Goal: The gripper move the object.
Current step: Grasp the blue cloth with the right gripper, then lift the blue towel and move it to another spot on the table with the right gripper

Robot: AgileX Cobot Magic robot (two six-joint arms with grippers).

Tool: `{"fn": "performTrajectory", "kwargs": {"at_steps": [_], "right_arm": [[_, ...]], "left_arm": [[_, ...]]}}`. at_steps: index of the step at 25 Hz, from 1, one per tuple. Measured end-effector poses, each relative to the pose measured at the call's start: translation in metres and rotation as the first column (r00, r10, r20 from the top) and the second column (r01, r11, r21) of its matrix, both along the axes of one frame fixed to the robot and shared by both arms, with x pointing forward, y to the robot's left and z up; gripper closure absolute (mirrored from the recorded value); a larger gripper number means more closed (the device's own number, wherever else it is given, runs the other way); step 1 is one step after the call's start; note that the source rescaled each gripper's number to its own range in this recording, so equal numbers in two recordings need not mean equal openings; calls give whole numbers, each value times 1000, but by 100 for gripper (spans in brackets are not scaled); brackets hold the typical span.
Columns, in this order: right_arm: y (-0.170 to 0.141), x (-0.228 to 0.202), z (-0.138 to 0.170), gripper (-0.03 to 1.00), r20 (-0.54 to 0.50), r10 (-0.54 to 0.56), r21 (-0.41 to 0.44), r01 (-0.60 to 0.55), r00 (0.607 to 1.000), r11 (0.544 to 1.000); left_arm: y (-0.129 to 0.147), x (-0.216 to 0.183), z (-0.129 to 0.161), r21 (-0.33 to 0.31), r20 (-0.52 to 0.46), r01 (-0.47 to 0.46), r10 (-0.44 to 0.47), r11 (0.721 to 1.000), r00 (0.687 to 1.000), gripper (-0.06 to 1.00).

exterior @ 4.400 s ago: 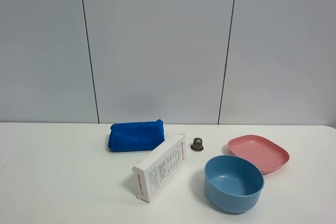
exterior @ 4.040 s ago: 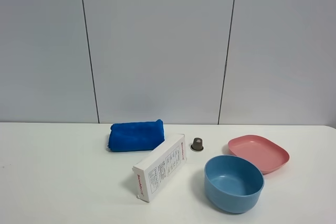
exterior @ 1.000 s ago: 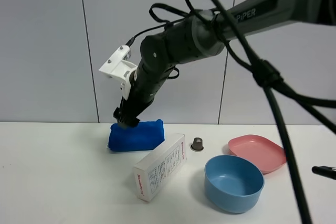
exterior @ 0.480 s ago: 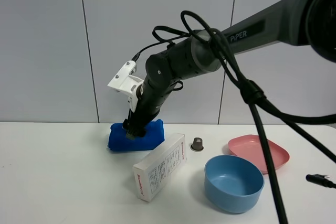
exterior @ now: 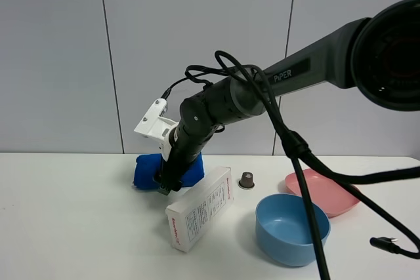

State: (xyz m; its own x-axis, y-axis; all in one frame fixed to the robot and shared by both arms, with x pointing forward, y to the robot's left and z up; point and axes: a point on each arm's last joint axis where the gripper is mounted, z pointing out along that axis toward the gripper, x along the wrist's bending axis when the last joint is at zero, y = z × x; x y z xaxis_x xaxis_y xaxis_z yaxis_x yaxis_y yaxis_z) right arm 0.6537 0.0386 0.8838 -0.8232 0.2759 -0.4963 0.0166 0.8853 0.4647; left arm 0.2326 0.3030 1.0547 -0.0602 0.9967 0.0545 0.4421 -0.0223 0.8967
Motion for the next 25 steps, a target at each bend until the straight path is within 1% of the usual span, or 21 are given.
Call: {"fn": "performTrajectory", "kwargs": {"at_steps": [6, 9, 12, 14, 16, 20, 21, 22, 25], "right_arm": [[-2, 4, -3, 7, 13, -2, 15, 2, 1000, 1000], [-3, 5, -6, 12, 8, -5, 9, 5, 1000, 1000], [-4, 5, -8, 25, 14, 1, -2, -1, 1000, 1000], [-4, 5, -8, 38, 18, 4, -5, -4, 1000, 1000], [-4, 5, -8, 52, 19, 5, -4, -5, 1000, 1000], [-3, 6, -7, 87, 24, 6, 1, -6, 1000, 1000], [-3, 6, -7, 92, 26, 5, 4, -5, 1000, 1000], [-3, 6, -7, 94, 25, 2, 7, -2, 1000, 1000], [-3, 6, -4, 96, 29, 1, 12, -1, 1000, 1000]], "left_arm": [[0, 0, 0, 0, 0, 0, 0, 1000, 1000, -6], [0, 0, 0, 0, 0, 0, 0, 1000, 1000, -6], [0, 0, 0, 0, 0, 0, 0, 1000, 1000, -6], [0, 0, 0, 0, 0, 0, 0, 1000, 1000, -6], [0, 0, 0, 0, 0, 0, 0, 1000, 1000, -6], [0, 0, 0, 0, 0, 0, 0, 1000, 1000, -6], [0, 0, 0, 0, 0, 0, 0, 1000, 1000, -6], [0, 0, 0, 0, 0, 0, 0, 1000, 1000, -6], [0, 0, 0, 0, 0, 0, 0, 1000, 1000, -6]]}}
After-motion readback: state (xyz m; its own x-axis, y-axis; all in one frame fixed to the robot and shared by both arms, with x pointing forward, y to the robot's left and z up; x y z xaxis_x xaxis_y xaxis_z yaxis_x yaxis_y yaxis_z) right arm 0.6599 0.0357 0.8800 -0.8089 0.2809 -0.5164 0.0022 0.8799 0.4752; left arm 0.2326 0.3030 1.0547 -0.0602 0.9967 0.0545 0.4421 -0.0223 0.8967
